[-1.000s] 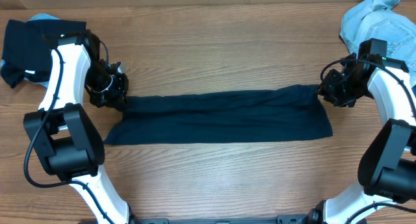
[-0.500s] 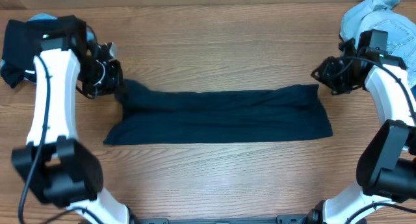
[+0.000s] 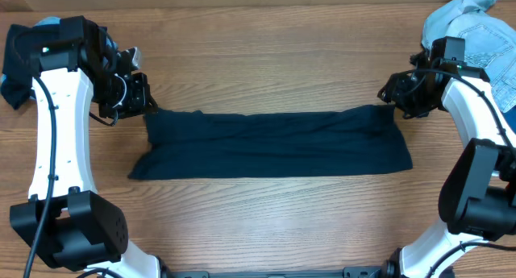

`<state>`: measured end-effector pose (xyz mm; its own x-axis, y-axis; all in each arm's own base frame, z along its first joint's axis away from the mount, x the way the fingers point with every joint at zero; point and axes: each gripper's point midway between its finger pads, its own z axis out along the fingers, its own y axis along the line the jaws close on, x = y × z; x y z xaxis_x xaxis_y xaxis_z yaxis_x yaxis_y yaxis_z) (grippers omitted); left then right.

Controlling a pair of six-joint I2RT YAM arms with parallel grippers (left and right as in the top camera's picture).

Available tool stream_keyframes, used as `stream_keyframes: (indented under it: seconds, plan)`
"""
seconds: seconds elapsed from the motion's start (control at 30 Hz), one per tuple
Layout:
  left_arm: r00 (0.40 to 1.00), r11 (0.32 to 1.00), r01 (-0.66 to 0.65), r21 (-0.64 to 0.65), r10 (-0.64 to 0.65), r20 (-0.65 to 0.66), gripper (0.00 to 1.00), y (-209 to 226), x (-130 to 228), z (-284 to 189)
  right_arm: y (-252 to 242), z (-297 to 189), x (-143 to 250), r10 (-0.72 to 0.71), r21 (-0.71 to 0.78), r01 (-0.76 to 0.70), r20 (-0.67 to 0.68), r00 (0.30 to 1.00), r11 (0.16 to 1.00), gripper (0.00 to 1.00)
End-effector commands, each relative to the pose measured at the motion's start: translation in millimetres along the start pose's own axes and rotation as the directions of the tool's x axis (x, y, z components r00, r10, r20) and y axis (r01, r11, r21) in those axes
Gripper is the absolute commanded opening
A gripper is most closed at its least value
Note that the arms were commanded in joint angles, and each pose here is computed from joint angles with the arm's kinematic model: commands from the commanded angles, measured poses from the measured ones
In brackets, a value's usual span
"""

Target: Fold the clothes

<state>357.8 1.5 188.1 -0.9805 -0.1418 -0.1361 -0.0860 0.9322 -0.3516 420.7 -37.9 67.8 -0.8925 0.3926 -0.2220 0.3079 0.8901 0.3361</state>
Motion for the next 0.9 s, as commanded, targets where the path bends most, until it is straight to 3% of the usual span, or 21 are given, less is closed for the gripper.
stream_keyframes:
  seconds: [0.0, 0.27, 0.37, 0.43, 0.77, 0.87]
  plan:
    - [1.0, 1.0, -0.014, 0.017, 0.014, 0.021, 0.16, -4, -4, -5, -10, 3, -5, 0.028, 0.036, -0.028, 0.002, 1.0, 0.999, 0.59]
    - [1.0, 1.0, -0.015, 0.017, 0.014, 0.023, 0.15, -4, -5, -5, -11, 3, -3, 0.032, 0.042, -0.032, -0.007, 0.999, 0.999, 0.58]
    - [0.999, 1.0, -0.016, 0.016, 0.016, 0.028, 0.15, -4, -6, -5, -10, 3, -4, 0.034, 0.039, -0.033, -0.002, 0.999, 0.999, 0.42]
    - [0.999, 1.0, -0.017, 0.016, 0.017, 0.03, 0.15, -3, -6, -5, -9, 4, -3, 0.032, 0.04, -0.032, -0.008, 0.999, 0.999, 0.37]
    - [0.999, 1.0, -0.018, 0.017, 0.018, 0.031, 0.15, -4, -7, -5, -15, 17, 8, 0.056, 0.049, -0.054, -0.042, 0.998, 0.997, 0.36]
    - [0.999, 1.0, -0.019, 0.016, 0.019, 0.034, 0.15, -3, -7, -5, -16, 19, 12, 0.069, 0.05, -0.066, -0.056, 0.996, 0.997, 0.3]
